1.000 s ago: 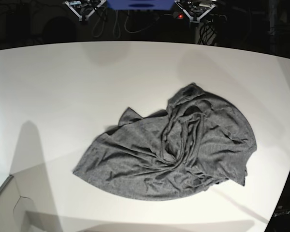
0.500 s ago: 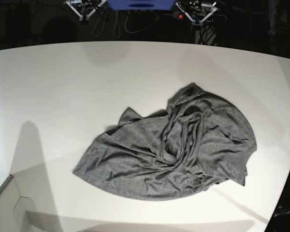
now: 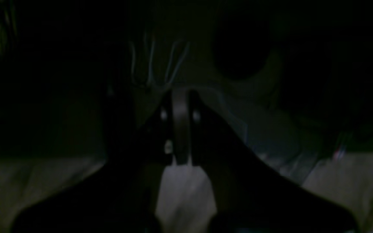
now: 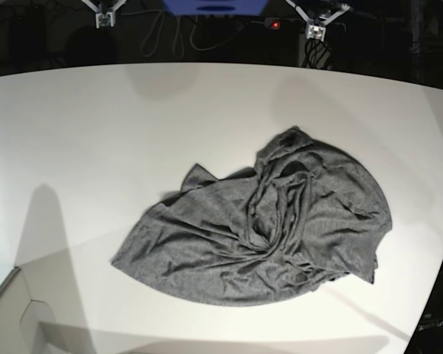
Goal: Layout the t-shirt on the table in an organized manner, then fold the t-shirt properly
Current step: 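Move the left gripper down to grasp an edge of the grey t-shirt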
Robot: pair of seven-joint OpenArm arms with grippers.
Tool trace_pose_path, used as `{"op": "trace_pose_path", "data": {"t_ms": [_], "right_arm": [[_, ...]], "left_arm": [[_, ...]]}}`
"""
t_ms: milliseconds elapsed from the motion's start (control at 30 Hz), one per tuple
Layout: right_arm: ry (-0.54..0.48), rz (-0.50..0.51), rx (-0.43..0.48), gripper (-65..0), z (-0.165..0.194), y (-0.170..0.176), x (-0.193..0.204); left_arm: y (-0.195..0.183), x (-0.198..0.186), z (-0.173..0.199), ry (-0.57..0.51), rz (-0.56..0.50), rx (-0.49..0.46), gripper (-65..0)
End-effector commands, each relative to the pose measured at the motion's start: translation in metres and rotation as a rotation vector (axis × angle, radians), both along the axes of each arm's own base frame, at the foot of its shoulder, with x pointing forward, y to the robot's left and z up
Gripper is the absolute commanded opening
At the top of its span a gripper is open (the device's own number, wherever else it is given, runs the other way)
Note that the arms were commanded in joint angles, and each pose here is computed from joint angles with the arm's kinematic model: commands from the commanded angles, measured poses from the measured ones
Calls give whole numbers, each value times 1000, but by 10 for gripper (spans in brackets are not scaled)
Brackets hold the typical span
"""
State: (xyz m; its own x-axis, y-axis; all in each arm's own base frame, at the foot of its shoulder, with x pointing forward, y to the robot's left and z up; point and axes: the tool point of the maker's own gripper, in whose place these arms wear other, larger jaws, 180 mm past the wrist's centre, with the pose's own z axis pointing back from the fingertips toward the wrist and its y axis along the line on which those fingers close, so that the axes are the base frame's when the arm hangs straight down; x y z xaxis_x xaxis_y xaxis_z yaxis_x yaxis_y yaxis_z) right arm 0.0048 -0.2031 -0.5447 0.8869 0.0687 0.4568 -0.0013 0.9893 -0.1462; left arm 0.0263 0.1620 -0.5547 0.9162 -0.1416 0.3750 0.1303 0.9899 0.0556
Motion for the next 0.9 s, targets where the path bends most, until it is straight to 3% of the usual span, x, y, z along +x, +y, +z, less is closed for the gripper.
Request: {"op": "trace_pose_path", "data": {"t_ms": [0,300,533,733,867], "right_arm": [[-17,-6,-22,-650,11,-11,-3],[-221,-8,-128,-650,101,-45,30],[-457,22,-150,-650,179,-33,87],[-623,-5,-130,-650,220,-17,126],[-673,-44,-118,-650,225,-14,140]], "left_arm": [[1,-6,10,-8,-7,3,-649],[-22,13,99,-193,-47,-55,-649],[-41,49,174,-379,-61,-107,-649],[-37,74,182,-447,-40,-108,-645],[-7,107,194,-532,113,-147,-631]]}}
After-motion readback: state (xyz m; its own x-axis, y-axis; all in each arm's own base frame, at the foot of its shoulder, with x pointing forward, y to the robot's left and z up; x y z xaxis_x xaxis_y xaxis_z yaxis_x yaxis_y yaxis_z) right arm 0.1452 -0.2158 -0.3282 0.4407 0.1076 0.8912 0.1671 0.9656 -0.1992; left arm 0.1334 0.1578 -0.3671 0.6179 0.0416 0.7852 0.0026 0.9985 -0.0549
